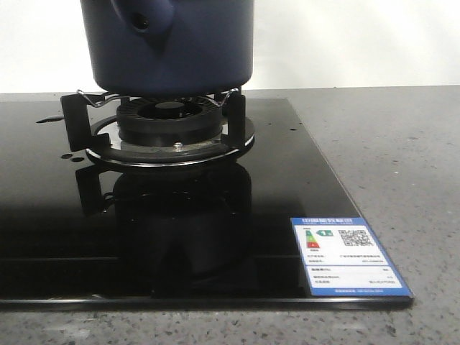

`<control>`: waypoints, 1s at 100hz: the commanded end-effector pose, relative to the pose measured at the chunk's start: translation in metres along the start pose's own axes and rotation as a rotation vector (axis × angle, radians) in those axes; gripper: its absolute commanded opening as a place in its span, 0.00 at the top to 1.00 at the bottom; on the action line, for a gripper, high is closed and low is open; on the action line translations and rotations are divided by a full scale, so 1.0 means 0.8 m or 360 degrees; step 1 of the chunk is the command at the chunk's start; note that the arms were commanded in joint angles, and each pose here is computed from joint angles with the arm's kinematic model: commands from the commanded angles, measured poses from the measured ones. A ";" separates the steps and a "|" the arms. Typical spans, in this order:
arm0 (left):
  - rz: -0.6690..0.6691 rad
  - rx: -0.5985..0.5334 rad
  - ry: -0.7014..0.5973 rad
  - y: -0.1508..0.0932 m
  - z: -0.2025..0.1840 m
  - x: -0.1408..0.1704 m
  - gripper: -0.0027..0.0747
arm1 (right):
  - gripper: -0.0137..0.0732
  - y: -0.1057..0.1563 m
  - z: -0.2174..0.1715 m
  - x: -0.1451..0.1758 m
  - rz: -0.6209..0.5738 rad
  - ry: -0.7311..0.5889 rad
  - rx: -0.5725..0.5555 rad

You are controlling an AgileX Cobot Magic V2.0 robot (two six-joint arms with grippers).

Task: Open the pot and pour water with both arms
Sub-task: 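Tilt the bowl over the open pot with the right gripper to pour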

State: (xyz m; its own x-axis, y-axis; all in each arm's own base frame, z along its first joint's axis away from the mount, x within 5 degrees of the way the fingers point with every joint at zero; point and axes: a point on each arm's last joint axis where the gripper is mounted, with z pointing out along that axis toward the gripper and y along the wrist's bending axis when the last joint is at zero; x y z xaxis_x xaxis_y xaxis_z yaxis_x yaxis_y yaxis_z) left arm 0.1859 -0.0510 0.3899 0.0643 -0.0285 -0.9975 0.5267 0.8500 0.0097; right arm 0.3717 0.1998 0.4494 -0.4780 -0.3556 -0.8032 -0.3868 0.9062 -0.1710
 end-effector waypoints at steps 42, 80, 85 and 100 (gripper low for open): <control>-0.0084 0.0099 -0.0135 -0.015 -0.002 -0.023 0.63 | 0.91 0.019 -0.026 -0.029 -0.0301 -0.0303 0.0318; -0.0083 0.0105 -0.0114 -0.020 0.001 -0.021 0.63 | 0.89 0.027 -0.039 -0.039 -0.0517 -0.0400 0.0619; -0.0084 0.0100 -0.0112 -0.021 0.001 -0.021 0.63 | 0.89 0.028 -0.040 -0.041 -0.0536 -0.0420 0.0659; -0.0090 0.0092 -0.0100 -0.023 0.002 -0.020 0.63 | 0.89 0.030 -0.046 -0.046 -0.0622 -0.0486 0.0743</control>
State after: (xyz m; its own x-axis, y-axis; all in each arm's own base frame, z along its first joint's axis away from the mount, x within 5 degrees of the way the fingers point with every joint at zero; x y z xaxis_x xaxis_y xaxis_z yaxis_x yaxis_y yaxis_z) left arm 0.1831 -0.0650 0.3890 0.0518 -0.0302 -0.9982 0.5615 0.8274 0.0041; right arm 0.3680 0.2397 0.4510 -0.2546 -0.6533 -0.7131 -0.1879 0.7567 -0.6262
